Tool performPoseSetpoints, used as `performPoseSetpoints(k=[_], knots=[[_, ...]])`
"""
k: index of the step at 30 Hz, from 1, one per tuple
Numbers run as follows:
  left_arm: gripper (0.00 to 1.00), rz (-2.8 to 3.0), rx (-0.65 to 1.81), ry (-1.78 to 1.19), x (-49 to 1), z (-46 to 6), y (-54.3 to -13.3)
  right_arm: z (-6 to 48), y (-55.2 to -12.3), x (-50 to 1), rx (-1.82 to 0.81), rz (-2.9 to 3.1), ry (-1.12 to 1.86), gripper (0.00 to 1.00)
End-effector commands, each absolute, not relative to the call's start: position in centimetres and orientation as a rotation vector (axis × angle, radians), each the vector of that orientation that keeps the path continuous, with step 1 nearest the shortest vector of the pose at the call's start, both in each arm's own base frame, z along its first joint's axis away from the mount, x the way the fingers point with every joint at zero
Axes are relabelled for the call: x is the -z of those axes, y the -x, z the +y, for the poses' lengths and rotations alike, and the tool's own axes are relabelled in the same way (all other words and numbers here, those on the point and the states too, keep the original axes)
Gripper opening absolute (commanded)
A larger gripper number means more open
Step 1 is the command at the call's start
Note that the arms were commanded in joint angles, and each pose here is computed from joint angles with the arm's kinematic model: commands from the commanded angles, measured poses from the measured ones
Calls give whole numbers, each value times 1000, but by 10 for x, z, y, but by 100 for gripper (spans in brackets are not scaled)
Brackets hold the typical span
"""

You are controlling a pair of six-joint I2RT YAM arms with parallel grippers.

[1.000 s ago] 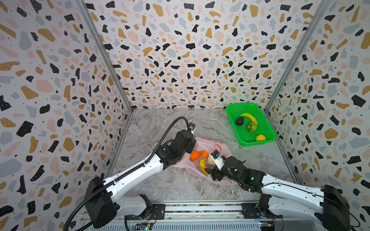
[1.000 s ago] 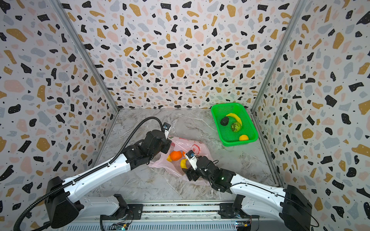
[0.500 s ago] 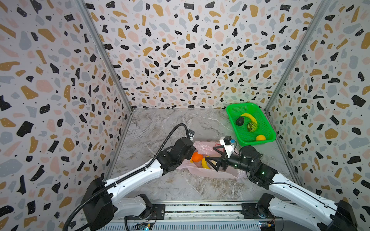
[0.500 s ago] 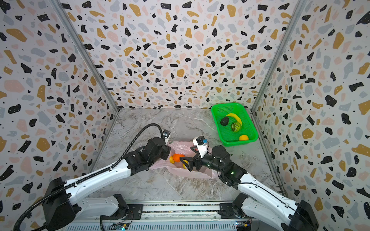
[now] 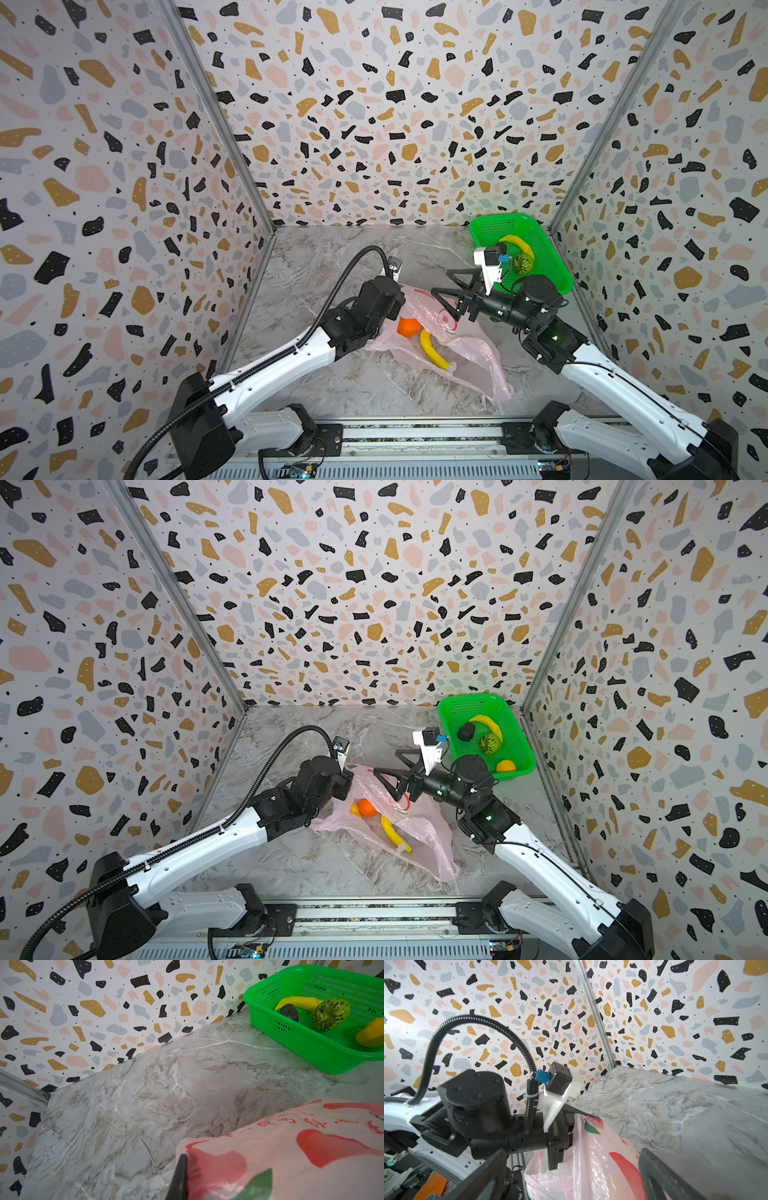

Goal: Untie the knot of the plastic bag and take out the fruit
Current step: Open the plastic bag at the center of the table.

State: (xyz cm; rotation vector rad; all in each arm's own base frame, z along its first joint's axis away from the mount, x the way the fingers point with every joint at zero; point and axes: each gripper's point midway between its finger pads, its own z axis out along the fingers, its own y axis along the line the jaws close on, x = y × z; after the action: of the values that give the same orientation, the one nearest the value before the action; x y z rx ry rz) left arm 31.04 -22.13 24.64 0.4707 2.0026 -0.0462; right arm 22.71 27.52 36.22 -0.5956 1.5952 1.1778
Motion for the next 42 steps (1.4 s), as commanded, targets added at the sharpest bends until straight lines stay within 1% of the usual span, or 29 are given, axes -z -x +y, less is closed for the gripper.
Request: performPoseSetpoints(k=[1,3,4,9,10,12,14,16,17,18,21,24,25,26,27,28,29,32,34,36,42], knots=[[0,1974,66,-491,-268,-227,-311,267,-211,-353,-1116,1705,670,95],[0,1981,73,-507,-272,-230,-311,266,-191,-354,-1118,1757,715,86],[0,1986,85,-519,-272,-233,-311,267,-180,-353,-1120,1795,737,84],[0,2036,70,-571,-263,-240,-312,276,-132,-351,-1205,1924,787,80],[0,2043,72,-574,-260,-241,-313,279,-124,-350,-1217,1952,788,77],[0,2050,85,-576,-260,-243,-312,289,-109,-347,-1230,2003,837,74],[0,2058,82,-578,-258,-244,-312,299,-94,-344,-1205,2062,893,69],[0,2061,75,-579,-259,-242,-312,302,-88,-337,-1143,2127,894,67],[0,2060,71,-579,-260,-241,-311,302,-89,-329,-1094,2167,869,64],[0,2058,69,-576,-261,-240,-311,299,-92,-321,-1048,2205,834,60],[0,2044,81,-570,-266,-237,-308,290,-108,-292,-929,2278,702,59],[0,2032,119,-555,-270,-236,-303,292,-125,-272,-890,2286,600,57],[0,2027,132,-549,-271,-236,-301,294,-131,-264,-876,2293,578,55],[0,2022,144,-541,-272,-235,-299,296,-134,-257,-870,2293,571,55],[0,2017,157,-536,-273,-234,-298,298,-139,-250,-869,2300,555,51],[0,2012,170,-527,-275,-233,-296,301,-142,-244,-868,2301,553,49],[0,2009,181,-524,-276,-233,-295,305,-145,-238,-853,2308,559,49],[0,2000,210,-529,-279,-236,-290,300,-156,-204,-682,2389,541,43],[0,1988,224,-528,-282,-237,-285,282,-174,-187,-491,2407,474,43],[0,1972,235,-518,-283,-236,-280,261,-196,-179,-370,2388,391,43],[0,1928,283,-490,-273,-233,-258,220,-254,-165,-188,2242,197,45]])
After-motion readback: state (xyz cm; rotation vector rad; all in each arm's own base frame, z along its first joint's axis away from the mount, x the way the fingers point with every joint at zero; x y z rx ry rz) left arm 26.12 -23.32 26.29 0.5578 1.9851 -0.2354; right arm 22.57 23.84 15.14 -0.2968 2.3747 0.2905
